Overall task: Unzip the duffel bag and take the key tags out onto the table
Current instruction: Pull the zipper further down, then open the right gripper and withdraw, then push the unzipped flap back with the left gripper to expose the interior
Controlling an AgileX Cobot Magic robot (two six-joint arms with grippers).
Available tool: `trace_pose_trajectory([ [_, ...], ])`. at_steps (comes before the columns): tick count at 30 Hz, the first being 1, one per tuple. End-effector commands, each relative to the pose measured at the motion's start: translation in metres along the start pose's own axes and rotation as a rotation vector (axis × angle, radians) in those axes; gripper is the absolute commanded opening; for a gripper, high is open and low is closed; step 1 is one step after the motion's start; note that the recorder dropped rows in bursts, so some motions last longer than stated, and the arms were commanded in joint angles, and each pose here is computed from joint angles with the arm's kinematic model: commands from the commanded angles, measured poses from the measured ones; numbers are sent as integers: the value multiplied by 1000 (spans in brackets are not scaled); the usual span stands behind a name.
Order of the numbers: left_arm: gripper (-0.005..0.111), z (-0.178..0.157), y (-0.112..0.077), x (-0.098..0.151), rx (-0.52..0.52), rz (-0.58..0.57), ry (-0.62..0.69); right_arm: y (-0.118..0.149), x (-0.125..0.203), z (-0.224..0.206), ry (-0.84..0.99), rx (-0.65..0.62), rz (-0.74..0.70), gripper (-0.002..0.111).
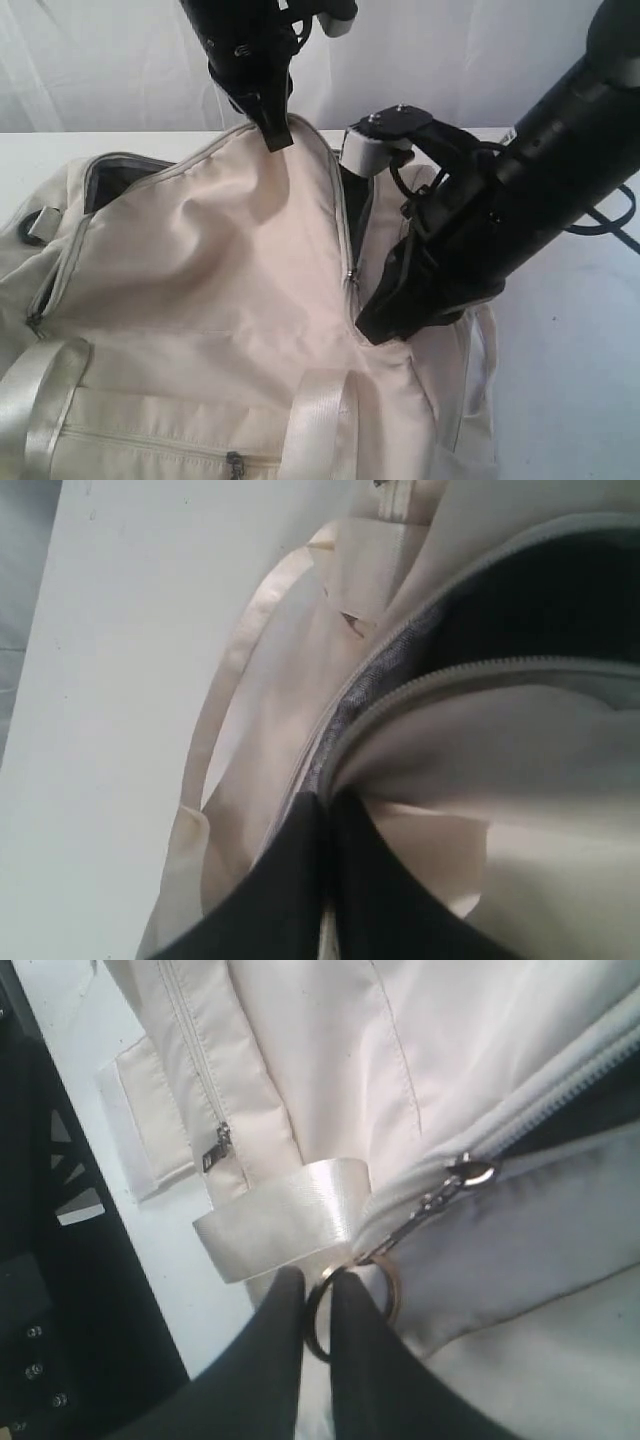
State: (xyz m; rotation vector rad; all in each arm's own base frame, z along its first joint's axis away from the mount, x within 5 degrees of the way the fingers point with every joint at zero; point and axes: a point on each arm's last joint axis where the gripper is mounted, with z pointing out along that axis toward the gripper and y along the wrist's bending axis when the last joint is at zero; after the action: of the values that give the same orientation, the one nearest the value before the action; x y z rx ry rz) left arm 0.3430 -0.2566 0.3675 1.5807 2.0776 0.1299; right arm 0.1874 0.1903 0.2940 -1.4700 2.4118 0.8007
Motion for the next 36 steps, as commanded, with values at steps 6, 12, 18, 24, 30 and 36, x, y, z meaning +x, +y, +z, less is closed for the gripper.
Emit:
trace_pose_trajectory([
  [6, 0, -3, -7, 8, 79, -20, 78, 7, 2, -9, 66, -3, -35, 54],
  [12, 0, -10, -15, 5, 167, -55, 43, 9, 8, -42, 71, 209, -63, 54],
  [18, 0, -54, -30, -4, 286, -61, -154, 4, 11, -77, -90, 533, 9, 54],
  [24, 0, -103, -48, -3, 423, -113, -325, -9, 30, -110, -219, 921, 210, 54],
  [30, 0, -125, -78, 24, 565, -208, -325, -3, 40, -119, -308, 958, 256, 54],
  [36, 0, -112, -153, 54, 823, -175, -204, 1, 44, -122, -336, 957, 261, 54],
])
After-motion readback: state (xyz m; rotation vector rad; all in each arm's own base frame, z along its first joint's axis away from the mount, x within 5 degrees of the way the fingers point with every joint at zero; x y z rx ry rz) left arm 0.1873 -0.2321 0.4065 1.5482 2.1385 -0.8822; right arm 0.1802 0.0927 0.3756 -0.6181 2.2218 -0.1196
